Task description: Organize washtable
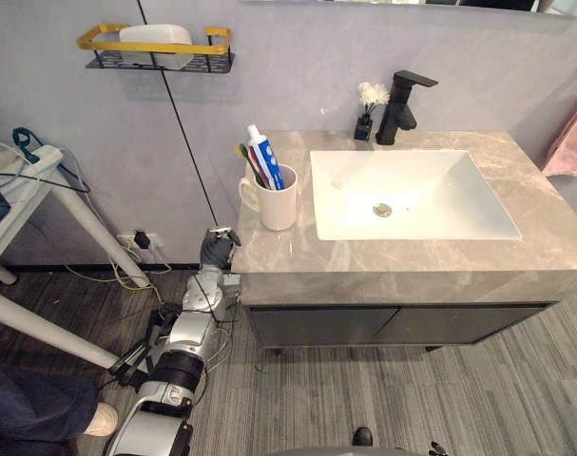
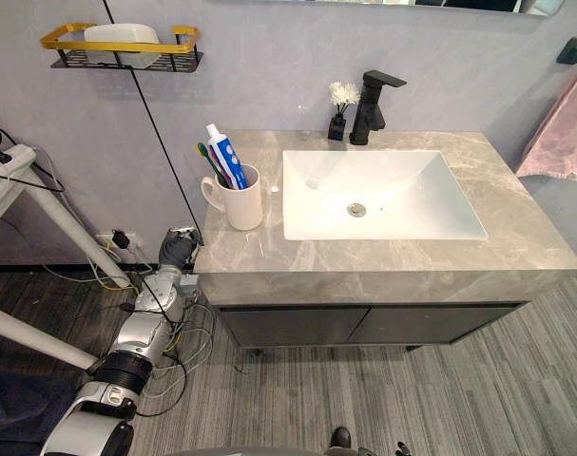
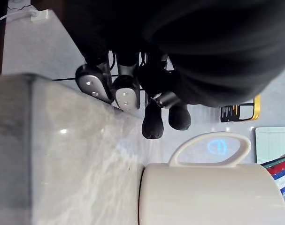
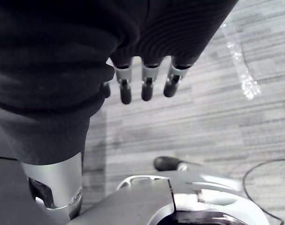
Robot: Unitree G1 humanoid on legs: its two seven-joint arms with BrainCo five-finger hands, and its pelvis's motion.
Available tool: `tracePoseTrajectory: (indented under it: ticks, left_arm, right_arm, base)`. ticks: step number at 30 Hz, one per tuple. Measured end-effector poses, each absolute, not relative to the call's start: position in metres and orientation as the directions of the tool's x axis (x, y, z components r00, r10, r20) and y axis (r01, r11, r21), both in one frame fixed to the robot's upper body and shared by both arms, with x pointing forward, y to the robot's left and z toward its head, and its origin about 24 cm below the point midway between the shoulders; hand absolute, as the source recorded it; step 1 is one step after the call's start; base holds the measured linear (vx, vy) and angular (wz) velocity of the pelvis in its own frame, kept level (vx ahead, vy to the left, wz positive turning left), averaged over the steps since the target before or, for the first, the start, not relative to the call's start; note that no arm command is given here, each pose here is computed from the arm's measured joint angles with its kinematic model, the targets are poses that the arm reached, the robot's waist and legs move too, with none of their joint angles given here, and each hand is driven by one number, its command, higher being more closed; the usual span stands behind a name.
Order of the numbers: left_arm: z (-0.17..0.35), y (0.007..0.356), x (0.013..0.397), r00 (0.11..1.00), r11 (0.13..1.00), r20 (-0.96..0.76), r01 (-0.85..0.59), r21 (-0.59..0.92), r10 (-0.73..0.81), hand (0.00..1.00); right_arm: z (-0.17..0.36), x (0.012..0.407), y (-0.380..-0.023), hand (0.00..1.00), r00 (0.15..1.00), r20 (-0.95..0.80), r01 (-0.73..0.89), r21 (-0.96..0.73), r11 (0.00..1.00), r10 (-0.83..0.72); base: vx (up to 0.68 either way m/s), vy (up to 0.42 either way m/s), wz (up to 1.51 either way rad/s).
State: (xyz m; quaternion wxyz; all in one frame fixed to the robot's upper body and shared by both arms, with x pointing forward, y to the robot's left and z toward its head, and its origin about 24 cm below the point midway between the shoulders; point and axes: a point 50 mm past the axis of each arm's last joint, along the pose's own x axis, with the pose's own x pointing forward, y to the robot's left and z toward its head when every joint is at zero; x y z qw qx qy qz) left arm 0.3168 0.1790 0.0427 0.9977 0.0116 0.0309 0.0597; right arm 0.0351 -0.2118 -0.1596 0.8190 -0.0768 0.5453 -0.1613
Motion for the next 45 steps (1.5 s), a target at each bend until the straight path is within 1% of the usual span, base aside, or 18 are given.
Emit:
tracePoseTrajectory:
  ticks: [8,12,18,22,27,34,36,38,45]
  left_arm:
    - [0.048,0.180,0.317,0.991,0.991,-0.038,-0.131,0.025,0.132,1.00]
    - [0.071,0.175,0.319,0.993,0.994,0.049,-0.104,-0.022,0.105,1.00]
    - [0.094,0.170,0.323,0.984,0.993,0.145,-0.098,-0.073,0.107,1.00]
    - [0.101,0.169,0.322,0.979,0.990,0.178,-0.082,-0.113,0.102,1.00]
    - [0.099,0.164,0.322,0.985,0.988,0.166,-0.029,-0.150,0.054,1.00]
    - [0.094,0.152,0.321,0.989,0.991,0.145,0.042,-0.124,-0.024,1.00]
    - [0.089,0.149,0.321,0.992,0.992,0.121,0.054,-0.113,-0.040,1.00]
    - [0.076,0.145,0.321,0.996,0.992,0.057,0.076,-0.097,-0.070,1.00]
    - [0.066,0.129,0.318,0.989,0.986,0.015,0.146,-0.079,-0.145,1.00]
  right_arm:
    - [-0.159,0.036,-0.211,0.00,0.358,-0.867,0.180,-0.301,0.937,-0.347]
    - [-0.159,0.040,-0.210,0.00,0.373,-0.863,0.167,-0.298,0.940,-0.340]
    - [-0.157,0.044,-0.209,0.00,0.398,-0.855,0.131,-0.306,0.943,-0.332]
    - [-0.157,0.044,-0.209,0.00,0.398,-0.855,0.130,-0.306,0.943,-0.332]
    - [-0.157,0.044,-0.212,0.00,0.397,-0.855,0.124,-0.311,0.942,-0.334]
    - [-0.157,0.045,-0.212,0.00,0.399,-0.858,0.118,-0.302,0.946,-0.324]
    - [-0.157,0.046,-0.212,0.00,0.399,-0.858,0.118,-0.301,0.946,-0.323]
    - [-0.157,0.046,-0.211,0.00,0.396,-0.860,0.118,-0.300,0.947,-0.322]
    - [-0.157,0.049,-0.208,0.00,0.401,-0.861,0.119,-0.291,0.949,-0.314]
  base:
    - [-0.03,-0.007,0.00]
    - [0.04,0.009,0.00]
    - [0.00,0.003,0.01]
    - [-0.04,0.010,0.05]
    - [-0.06,-0.017,0.12]
    - [-0.01,-0.003,0.01]
    - [0.00,0.000,0.00]
    - [0.00,0.000,0.00]
    - [-0.01,-0.002,-0.02]
